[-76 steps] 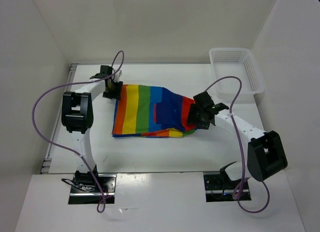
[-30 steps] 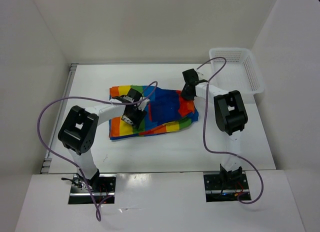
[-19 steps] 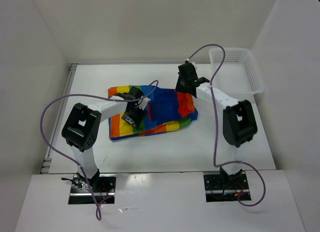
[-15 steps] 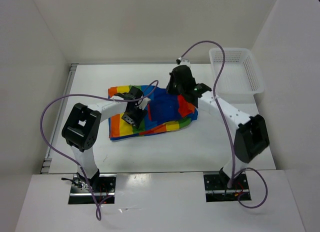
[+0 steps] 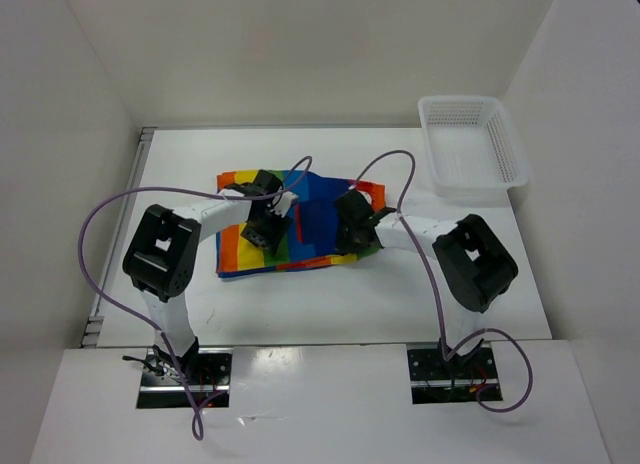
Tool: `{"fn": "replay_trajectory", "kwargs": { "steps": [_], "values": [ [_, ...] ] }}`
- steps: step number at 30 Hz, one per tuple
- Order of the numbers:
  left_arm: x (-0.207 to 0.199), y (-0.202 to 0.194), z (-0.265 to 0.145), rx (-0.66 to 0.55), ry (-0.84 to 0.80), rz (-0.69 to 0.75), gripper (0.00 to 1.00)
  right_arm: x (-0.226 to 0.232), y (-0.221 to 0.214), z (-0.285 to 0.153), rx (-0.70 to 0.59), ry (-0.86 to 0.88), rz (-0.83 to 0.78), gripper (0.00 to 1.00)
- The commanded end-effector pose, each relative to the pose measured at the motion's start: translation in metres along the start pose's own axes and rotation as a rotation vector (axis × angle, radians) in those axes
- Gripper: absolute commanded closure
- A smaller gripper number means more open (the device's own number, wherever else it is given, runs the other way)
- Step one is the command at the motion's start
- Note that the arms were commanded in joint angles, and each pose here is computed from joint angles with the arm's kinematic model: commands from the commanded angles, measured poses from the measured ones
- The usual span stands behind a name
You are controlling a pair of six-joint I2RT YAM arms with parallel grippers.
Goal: Fold and stack the shorts
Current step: Fold the shorts
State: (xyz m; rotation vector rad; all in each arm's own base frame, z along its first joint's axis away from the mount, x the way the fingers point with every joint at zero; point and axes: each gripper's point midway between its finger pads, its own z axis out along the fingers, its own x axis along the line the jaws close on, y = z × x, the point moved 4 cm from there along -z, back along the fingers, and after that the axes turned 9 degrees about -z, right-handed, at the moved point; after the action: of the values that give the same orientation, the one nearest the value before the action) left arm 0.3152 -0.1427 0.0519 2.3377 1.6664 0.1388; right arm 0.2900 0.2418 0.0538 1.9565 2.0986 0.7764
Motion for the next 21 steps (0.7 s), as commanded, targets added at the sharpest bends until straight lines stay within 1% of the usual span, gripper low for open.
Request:
{"fn": "replay_trajectory", "kwargs": {
  "steps": [1, 5, 9, 12, 13, 14, 16, 20, 21],
  "values": [
    [0.017, -0.038, 0.029, 0.155, 0.049, -0.026, 0.35, -0.015, -0.016, -0.011, 0.010, -0.062, 0.084, 1.00],
    [0.026, -0.037, 0.029, 0.154, 0.044, -0.058, 0.35, -0.028, -0.019, -0.028, -0.040, -0.115, 0.145, 1.00],
    [0.026, -0.043, 0.029, 0.174, 0.045, -0.059, 0.35, -0.040, -0.009, -0.044, -0.099, -0.166, 0.194, 1.00],
    [0.026, -0.043, 0.029, 0.174, 0.045, -0.059, 0.35, -0.064, -0.006, -0.046, -0.112, -0.222, 0.228, 1.00],
    [0.026, -0.043, 0.029, 0.174, 0.045, -0.059, 0.35, -0.078, 0.000, -0.046, -0.120, -0.245, 0.267, 1.00],
    [0.026, -0.043, 0.029, 0.174, 0.045, -0.059, 0.35, -0.089, -0.005, -0.044, -0.104, -0.269, 0.268, 1.00],
    [0.026, -0.043, 0.029, 0.174, 0.045, -0.059, 0.35, -0.111, 0.000, -0.042, -0.117, -0.302, 0.293, 1.00],
    [0.026, -0.043, 0.029, 0.174, 0.045, -0.059, 0.35, -0.126, 0.015, -0.048, -0.135, -0.302, 0.309, 1.00],
    [0.025, -0.043, 0.029, 0.175, 0.033, -0.060, 0.35, -0.122, 0.025, -0.058, -0.176, -0.282, 0.313, 1.00]
  ]
}}
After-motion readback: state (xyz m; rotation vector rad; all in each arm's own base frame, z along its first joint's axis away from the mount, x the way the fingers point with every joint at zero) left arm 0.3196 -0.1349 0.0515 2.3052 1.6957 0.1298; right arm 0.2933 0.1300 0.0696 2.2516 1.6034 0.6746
